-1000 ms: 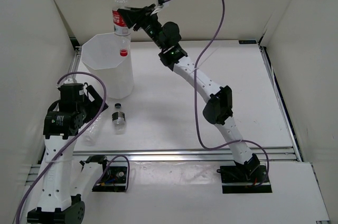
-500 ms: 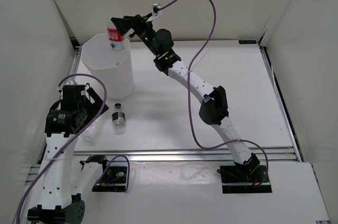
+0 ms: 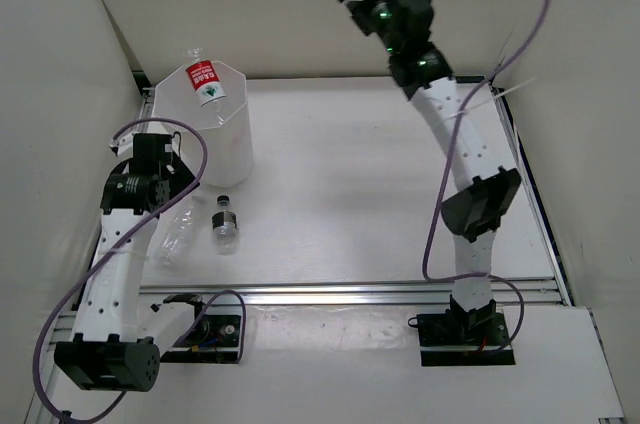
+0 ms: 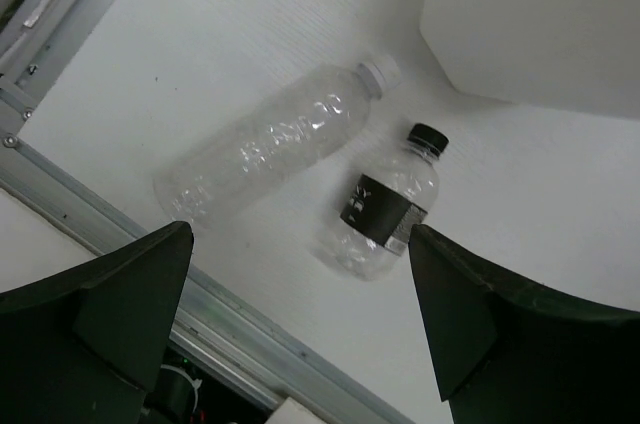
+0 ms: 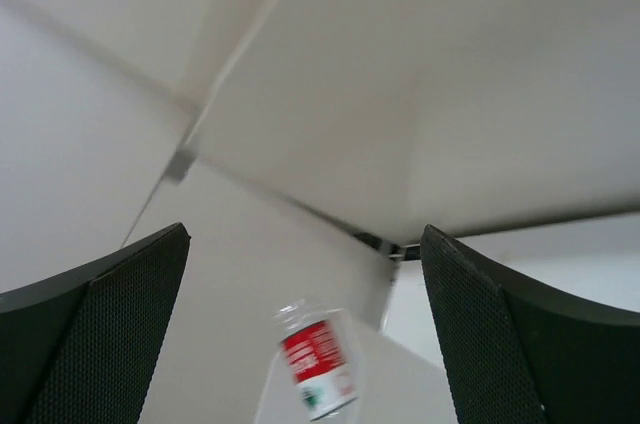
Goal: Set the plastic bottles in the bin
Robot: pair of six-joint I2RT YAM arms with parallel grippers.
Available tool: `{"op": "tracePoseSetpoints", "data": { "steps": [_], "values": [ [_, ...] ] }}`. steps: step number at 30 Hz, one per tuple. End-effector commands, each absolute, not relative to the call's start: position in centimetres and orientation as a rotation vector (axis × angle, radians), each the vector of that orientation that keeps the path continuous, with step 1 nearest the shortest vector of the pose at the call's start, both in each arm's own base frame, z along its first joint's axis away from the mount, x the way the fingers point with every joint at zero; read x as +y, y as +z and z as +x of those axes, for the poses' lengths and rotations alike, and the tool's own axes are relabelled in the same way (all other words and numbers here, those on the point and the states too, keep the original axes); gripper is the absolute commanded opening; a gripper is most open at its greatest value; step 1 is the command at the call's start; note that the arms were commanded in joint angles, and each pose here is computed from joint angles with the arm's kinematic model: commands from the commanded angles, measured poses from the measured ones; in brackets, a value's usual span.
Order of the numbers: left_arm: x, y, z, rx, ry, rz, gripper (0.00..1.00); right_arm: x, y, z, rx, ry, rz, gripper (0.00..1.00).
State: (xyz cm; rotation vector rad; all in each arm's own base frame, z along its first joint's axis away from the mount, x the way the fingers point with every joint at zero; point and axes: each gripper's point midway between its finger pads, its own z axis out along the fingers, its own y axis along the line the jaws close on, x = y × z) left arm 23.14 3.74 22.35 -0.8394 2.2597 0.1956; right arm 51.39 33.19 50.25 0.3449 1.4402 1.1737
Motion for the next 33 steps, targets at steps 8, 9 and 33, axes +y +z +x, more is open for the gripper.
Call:
{"op": "tracePoseSetpoints", "data": {
  "steps": [8, 9, 33],
  "values": [
    [6.0, 15.1, 25.7, 2.252, 0.372, -0.829, 1.0, 22.9, 26.1, 53.5, 2.2, 1.058, 0.698, 1.0],
    [5.9, 14.6, 25.8, 2.277, 0.376, -0.777, 1.0, 22.4, 25.5, 53.3, 2.222, 1.046, 0.697, 1.0],
    [5.2, 5.3, 26.9, 2.502, 0.403, -0.623, 1.0, 15.9, 17.6, 52.9, 2.371, 1.035, 0.691, 0.99]
  ]
}}
